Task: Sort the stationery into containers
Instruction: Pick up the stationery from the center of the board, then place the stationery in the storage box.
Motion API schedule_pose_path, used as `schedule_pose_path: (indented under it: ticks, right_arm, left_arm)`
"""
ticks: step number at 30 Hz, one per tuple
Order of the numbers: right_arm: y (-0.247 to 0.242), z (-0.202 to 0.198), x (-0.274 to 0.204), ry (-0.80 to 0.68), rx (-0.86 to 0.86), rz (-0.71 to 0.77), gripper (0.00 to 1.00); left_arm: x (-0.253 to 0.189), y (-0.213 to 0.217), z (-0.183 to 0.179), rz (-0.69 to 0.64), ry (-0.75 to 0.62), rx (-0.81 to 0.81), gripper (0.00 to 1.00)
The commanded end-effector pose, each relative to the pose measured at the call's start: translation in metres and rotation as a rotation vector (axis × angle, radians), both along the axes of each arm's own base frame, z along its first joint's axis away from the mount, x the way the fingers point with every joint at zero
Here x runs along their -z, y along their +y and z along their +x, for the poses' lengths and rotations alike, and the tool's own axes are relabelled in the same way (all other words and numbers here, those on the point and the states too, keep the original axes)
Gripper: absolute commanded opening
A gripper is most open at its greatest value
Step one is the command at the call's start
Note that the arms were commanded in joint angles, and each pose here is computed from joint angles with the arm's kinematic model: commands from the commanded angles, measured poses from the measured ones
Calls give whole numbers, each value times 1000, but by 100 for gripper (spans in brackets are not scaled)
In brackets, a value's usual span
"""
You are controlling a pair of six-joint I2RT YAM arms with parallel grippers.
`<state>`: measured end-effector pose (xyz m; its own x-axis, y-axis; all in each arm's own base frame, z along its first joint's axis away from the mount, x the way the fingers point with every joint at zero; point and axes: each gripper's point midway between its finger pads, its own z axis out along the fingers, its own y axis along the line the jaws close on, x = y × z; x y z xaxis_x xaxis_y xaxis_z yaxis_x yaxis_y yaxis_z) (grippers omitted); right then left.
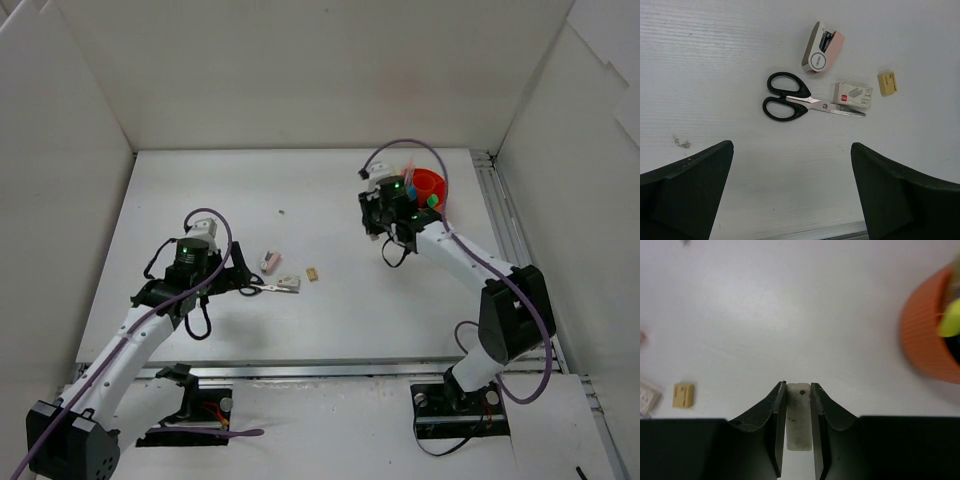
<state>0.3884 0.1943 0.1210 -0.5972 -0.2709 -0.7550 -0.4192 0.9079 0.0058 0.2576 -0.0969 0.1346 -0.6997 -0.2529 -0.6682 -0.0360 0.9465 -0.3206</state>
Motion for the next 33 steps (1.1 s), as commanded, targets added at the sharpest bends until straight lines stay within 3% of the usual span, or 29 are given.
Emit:
schedule_pose_path:
  ticks: [1, 6, 10, 15, 33]
  right_arm:
    - [-52, 55, -93, -242, 260, 107, 0]
    - [-132, 91, -124, -334, 530, 104, 0]
    - [-168, 113, -136, -370, 609, 129, 0]
    - [-200, 141, -115, -350, 671, 138, 0]
    - [-227, 165, -58, -301, 828, 146, 13]
  left_arm:
    - [-43, -14, 20, -47, -149, 71, 100]
    - [-47, -17, 24, -44, -147, 91, 100]
    - [-49, -26, 30, -54, -148, 121, 100]
    - [-49, -32, 37, -53, -130, 140, 100]
    - [-48, -38, 43, -20, -106, 144, 99]
